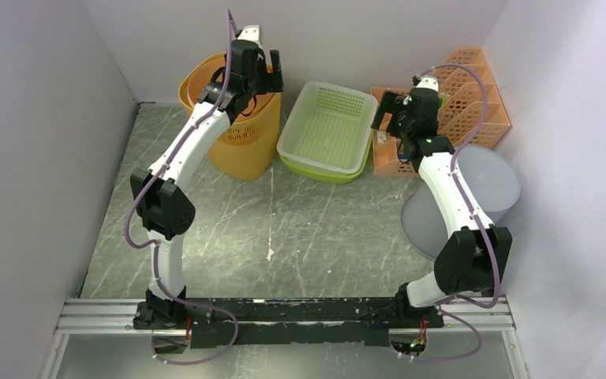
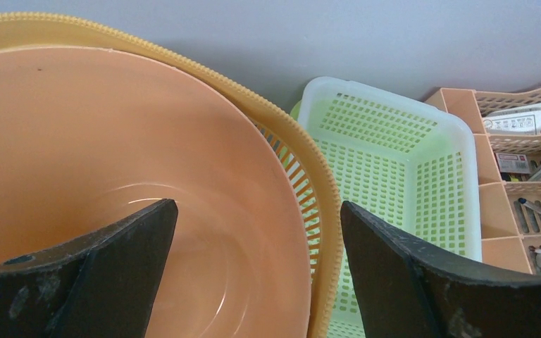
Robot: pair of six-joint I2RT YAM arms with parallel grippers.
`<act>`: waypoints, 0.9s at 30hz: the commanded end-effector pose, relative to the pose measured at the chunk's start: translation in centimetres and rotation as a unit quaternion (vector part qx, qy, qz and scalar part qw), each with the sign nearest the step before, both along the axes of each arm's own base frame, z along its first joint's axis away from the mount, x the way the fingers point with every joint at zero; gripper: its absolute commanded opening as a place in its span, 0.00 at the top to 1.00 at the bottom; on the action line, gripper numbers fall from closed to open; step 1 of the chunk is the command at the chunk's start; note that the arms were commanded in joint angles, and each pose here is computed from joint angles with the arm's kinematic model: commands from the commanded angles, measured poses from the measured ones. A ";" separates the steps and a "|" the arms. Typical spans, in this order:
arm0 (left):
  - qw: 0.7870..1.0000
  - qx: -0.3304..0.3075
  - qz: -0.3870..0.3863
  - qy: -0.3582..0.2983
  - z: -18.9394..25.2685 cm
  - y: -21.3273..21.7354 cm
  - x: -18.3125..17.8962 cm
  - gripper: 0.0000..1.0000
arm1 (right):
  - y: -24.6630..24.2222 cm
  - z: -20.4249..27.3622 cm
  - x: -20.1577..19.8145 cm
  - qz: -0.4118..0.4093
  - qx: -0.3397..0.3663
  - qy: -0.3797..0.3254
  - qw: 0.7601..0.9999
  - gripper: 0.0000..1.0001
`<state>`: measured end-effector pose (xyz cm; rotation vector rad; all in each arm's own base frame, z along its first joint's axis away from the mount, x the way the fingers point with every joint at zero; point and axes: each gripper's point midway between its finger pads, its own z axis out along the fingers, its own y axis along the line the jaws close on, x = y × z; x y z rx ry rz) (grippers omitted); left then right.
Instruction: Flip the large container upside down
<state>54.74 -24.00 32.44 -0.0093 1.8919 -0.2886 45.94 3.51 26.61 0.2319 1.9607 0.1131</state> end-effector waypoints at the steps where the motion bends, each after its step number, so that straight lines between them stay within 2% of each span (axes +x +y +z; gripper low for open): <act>1: 0.999 -0.016 0.027 -0.030 2.5 1.5 0.2 0.03 | -0.5 0.1 0.2 -0.003 -0.005 0.001 1.000 0.00; 10: 0.999 0.015 0.047 0.004 -1.2 2.5 1.7 0.05 | -0.6 -0.2 0.2 -0.005 -0.005 0.004 1.000 0.00; 15: 0.998 0.044 0.049 0.017 -3.1 2.7 3.0 0.10 | -0.8 -0.3 0.1 -0.009 -0.009 0.005 1.000 0.00; 17: 0.997 0.052 0.049 0.022 -3.8 2.9 3.3 0.16 | -0.9 -0.3 0.1 -0.010 -0.010 0.007 1.000 0.00; 23: 0.995 0.071 0.052 0.045 -6.3 4.0 3.6 0.43 | -0.9 -0.1 0.0 -0.011 -0.010 0.003 1.000 0.00; 27: 0.994 0.080 0.055 0.057 -7.6 4.5 3.5 0.74 | -0.8 -0.3 0.1 -0.010 -0.007 0.004 1.000 0.00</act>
